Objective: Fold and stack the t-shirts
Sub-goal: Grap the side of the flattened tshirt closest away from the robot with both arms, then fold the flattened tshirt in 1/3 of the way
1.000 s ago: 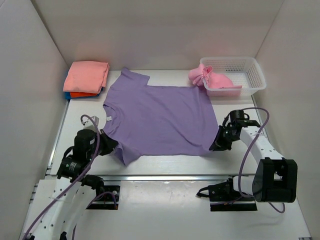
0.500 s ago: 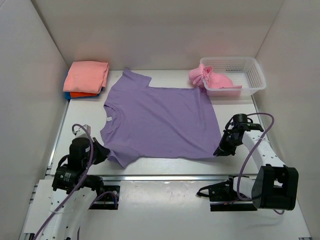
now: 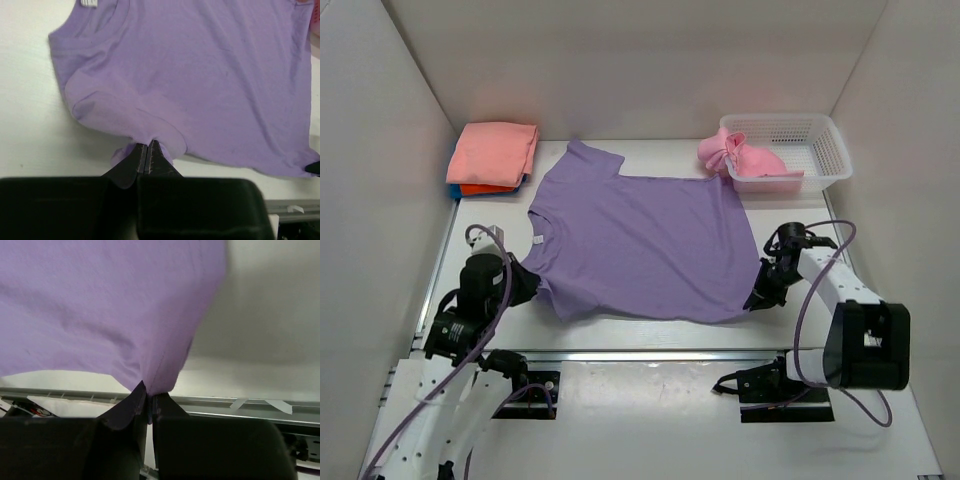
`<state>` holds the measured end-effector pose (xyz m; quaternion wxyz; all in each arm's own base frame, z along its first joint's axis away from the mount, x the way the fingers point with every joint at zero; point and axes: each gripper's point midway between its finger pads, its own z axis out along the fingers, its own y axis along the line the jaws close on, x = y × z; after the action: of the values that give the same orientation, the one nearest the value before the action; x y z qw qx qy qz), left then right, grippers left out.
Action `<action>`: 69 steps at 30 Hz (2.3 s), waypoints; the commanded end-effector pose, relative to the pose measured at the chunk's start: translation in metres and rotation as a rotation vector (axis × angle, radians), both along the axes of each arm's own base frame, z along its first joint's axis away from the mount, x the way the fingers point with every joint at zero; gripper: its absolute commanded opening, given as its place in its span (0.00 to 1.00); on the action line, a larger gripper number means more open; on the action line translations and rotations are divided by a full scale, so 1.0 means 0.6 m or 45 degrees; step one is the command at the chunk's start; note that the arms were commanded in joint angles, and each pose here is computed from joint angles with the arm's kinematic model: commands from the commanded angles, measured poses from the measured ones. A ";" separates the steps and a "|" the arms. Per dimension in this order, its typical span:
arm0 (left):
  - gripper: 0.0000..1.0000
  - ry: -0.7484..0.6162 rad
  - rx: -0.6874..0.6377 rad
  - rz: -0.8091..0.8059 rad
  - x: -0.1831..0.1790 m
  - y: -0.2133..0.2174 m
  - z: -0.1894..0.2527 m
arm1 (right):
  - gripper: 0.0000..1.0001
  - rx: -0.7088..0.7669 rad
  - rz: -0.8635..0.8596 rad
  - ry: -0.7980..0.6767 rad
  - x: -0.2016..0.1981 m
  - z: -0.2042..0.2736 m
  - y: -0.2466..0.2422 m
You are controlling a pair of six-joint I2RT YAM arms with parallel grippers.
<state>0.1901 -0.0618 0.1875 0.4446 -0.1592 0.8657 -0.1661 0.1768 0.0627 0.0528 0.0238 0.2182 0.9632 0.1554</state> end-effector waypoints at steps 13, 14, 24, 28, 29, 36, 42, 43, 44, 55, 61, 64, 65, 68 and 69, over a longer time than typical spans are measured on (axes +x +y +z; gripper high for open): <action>0.00 -0.114 0.184 0.042 0.145 0.000 0.050 | 0.00 -0.072 0.195 -0.109 0.197 0.023 -0.009; 0.00 -0.100 0.184 0.044 0.153 0.000 0.049 | 0.00 -0.074 0.204 -0.087 0.204 0.013 -0.009; 0.00 -0.022 0.305 0.062 0.219 -0.007 0.048 | 0.00 -0.046 0.185 -0.077 0.249 -0.011 -0.026; 0.00 0.009 0.335 0.070 0.237 -0.010 0.038 | 0.00 -0.054 0.190 -0.086 0.262 -0.013 -0.025; 0.00 0.026 0.339 0.076 0.240 -0.006 0.033 | 0.00 -0.053 0.192 -0.095 0.266 -0.011 -0.022; 0.00 0.091 0.360 0.145 0.258 0.009 0.004 | 0.00 -0.029 0.175 -0.108 0.280 -0.011 -0.029; 0.00 0.097 0.423 0.206 0.270 0.030 0.006 | 0.01 -0.041 0.176 -0.119 0.290 -0.011 -0.035; 0.00 0.101 0.431 0.209 0.275 0.032 0.006 | 0.00 -0.037 0.180 -0.129 0.292 -0.007 -0.035; 0.00 0.116 0.445 0.216 0.274 0.034 0.002 | 0.00 -0.043 0.181 -0.114 0.291 -0.012 -0.036; 0.00 0.162 0.455 0.302 0.296 0.052 -0.011 | 0.00 -0.039 0.197 -0.116 0.303 -0.012 -0.037; 0.00 0.216 0.391 0.369 0.318 0.071 -0.034 | 0.00 -0.034 0.210 -0.133 0.311 -0.009 -0.033; 0.05 0.219 0.341 0.341 0.346 0.066 -0.045 | 0.00 -0.051 0.222 -0.162 0.320 -0.004 -0.036; 0.25 0.231 0.351 0.326 0.356 0.067 -0.054 | 0.00 -0.055 0.221 -0.167 0.320 -0.004 -0.037; 0.52 0.221 0.302 0.320 0.398 0.069 -0.054 | 0.26 -0.104 0.217 -0.193 0.330 0.004 -0.045; 0.54 0.229 0.247 0.312 0.409 0.066 -0.063 | 0.28 -0.128 0.196 -0.215 0.337 0.014 -0.056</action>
<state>0.4040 -0.0159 0.1272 0.3604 -0.2230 0.9047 0.0428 0.3592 0.0404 0.0429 0.0591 0.1325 0.9790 0.1434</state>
